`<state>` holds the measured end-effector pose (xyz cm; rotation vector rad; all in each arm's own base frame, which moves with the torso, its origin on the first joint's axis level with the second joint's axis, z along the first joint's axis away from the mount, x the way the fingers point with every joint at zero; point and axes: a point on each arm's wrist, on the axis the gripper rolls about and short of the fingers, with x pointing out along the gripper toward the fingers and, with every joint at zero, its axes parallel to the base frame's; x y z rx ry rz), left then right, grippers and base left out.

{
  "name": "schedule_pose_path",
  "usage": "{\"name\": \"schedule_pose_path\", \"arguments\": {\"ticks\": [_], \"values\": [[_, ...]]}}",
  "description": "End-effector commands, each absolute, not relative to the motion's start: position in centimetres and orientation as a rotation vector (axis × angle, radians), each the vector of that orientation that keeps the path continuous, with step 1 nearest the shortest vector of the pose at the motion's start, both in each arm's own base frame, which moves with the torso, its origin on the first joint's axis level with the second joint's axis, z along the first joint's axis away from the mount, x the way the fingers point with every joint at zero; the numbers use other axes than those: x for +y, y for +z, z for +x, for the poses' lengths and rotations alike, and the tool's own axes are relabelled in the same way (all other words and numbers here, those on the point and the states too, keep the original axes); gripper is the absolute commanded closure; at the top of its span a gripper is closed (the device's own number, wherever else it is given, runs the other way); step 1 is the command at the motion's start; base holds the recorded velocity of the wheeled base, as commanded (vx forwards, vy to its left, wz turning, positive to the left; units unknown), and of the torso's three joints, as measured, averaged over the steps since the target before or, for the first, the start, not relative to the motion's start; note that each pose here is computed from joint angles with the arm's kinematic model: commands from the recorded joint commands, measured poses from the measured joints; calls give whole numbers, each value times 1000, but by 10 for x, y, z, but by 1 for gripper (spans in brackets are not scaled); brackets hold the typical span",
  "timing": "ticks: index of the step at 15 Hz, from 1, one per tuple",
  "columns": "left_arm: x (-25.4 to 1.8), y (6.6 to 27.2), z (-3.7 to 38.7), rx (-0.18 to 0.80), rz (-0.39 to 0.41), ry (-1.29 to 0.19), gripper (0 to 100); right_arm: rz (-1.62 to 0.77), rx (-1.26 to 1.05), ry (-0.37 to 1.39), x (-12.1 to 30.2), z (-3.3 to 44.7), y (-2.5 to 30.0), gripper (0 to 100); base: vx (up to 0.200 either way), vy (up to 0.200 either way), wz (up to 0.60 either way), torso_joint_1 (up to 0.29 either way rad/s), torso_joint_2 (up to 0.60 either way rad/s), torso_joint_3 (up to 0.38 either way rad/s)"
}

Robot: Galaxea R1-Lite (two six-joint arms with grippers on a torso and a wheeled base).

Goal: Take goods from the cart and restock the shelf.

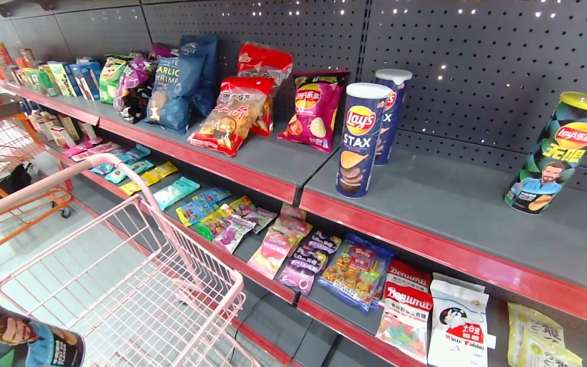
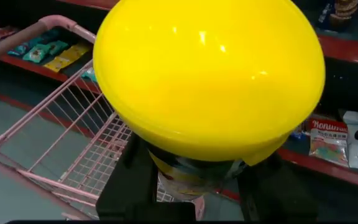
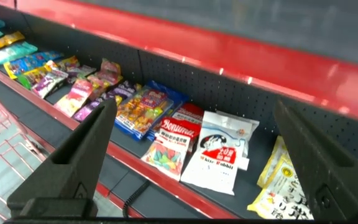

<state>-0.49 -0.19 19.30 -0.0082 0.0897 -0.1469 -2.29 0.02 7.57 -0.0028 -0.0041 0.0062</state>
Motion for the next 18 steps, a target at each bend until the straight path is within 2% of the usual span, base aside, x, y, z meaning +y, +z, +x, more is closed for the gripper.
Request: {"name": "schedule_pose_path", "arguments": {"ticks": [1,8,18], "values": [[-2,187,-9,82,-8,-145,100,-3,-3,6,0,-23,76,0,0,0,0,242,-623,-359],[0,179,-22,29,11,-117,100,-2,-3,6,0,-23,76,0,0,0,0,167,-401,-231],[1,178,-22,24,16,-72,100,-2,-3,6,0,-23,76,0,0,0,-600,8,-7,-6]]}}
